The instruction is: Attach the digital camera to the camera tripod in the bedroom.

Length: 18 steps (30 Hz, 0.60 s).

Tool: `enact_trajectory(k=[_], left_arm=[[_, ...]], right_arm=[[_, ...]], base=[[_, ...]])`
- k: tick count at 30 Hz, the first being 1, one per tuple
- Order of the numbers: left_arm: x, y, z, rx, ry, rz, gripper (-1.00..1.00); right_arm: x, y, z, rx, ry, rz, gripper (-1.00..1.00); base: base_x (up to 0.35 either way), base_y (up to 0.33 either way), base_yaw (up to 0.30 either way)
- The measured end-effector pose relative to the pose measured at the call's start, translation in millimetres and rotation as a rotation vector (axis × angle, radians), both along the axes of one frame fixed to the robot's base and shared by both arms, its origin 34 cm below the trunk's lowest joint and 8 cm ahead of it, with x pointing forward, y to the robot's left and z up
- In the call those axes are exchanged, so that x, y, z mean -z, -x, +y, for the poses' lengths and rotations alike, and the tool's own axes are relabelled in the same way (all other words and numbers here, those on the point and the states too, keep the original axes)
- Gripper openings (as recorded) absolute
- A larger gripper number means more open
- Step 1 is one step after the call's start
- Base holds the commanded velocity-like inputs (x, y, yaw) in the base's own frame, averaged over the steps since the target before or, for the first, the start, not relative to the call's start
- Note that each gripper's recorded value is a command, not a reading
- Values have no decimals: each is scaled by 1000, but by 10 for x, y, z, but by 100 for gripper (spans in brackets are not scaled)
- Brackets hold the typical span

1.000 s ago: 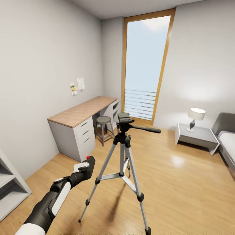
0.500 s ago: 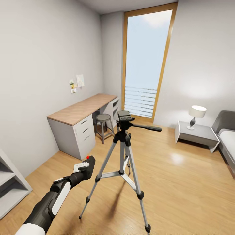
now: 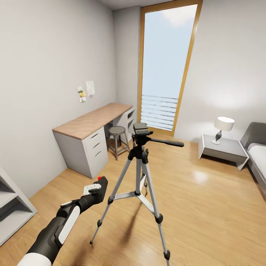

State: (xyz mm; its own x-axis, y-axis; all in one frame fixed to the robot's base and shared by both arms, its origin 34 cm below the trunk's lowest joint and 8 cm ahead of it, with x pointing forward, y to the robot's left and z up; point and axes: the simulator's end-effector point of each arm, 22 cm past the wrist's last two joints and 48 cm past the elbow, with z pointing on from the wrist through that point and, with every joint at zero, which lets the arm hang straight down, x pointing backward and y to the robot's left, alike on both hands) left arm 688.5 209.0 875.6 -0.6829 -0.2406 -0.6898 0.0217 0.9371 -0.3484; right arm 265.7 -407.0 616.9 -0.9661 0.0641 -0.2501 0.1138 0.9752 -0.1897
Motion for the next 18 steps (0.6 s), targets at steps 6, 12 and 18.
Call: enact_trajectory(k=[6,12,18], left_arm=[[57,11,0,0,0,10,-100],[116,25,0,0,1,21,-100],[170,36,-1,-1,1,31,-100]], right_arm=[[14,36,-1,0,0,10,100],[28,71,1,0,0,19,100],[41,107,1,0,-1,29,100]], base=[[0,0,0],[0,0,0],[0,0,0]])
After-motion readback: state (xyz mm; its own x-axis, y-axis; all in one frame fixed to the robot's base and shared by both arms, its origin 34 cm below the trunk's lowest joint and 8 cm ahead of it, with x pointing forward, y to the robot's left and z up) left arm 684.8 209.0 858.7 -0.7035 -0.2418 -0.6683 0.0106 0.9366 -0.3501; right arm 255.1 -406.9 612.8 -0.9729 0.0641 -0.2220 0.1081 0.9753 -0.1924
